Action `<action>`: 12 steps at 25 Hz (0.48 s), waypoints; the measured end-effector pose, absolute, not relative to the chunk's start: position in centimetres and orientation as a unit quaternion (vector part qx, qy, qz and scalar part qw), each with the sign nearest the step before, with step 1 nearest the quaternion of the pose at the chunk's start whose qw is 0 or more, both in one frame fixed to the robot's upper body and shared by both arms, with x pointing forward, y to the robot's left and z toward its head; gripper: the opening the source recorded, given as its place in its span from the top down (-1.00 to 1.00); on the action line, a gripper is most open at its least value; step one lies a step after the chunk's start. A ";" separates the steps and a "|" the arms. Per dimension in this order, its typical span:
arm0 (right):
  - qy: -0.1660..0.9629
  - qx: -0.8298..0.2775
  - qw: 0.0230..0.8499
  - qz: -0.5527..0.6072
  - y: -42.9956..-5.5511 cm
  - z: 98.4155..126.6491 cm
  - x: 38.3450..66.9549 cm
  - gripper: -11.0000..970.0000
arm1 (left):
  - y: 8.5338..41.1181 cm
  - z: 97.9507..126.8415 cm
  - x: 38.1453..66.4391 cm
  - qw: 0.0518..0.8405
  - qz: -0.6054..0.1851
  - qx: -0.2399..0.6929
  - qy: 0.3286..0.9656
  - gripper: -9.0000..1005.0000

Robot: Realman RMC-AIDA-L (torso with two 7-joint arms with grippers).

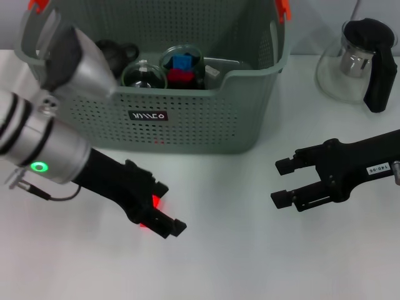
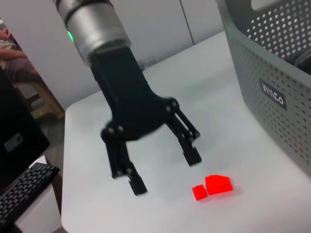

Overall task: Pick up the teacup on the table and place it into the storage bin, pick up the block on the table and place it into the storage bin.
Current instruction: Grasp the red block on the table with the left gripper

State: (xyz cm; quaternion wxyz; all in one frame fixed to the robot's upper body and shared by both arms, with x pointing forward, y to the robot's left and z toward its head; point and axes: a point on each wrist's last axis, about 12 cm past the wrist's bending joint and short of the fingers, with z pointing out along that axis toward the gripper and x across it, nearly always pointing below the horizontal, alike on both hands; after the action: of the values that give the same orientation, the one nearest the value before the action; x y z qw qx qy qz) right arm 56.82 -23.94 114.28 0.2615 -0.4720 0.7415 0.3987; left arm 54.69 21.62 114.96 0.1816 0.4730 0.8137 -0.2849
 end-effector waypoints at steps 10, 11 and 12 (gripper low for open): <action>0.741 -0.474 0.262 0.397 -23.9 114.4 56.9 -0.73 | 20.4 113.6 56.1 0.134 -0.259 0.447 0.846 -0.83; 0.741 -0.474 0.262 0.397 -23.9 114.4 56.9 -0.73 | 20.4 113.7 56.3 0.132 -0.253 0.435 0.854 -0.83; 0.741 -0.473 0.263 0.397 -23.9 114.4 57.0 -0.73 | 20.3 113.7 56.5 0.131 -0.250 0.429 0.858 -0.83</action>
State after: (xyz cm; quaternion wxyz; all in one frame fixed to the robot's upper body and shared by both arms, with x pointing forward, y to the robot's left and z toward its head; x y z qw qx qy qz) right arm 56.96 -23.85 114.36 0.2626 -0.4734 0.7413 0.3967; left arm 56.45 20.33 113.74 0.1315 0.4294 0.8579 -0.2496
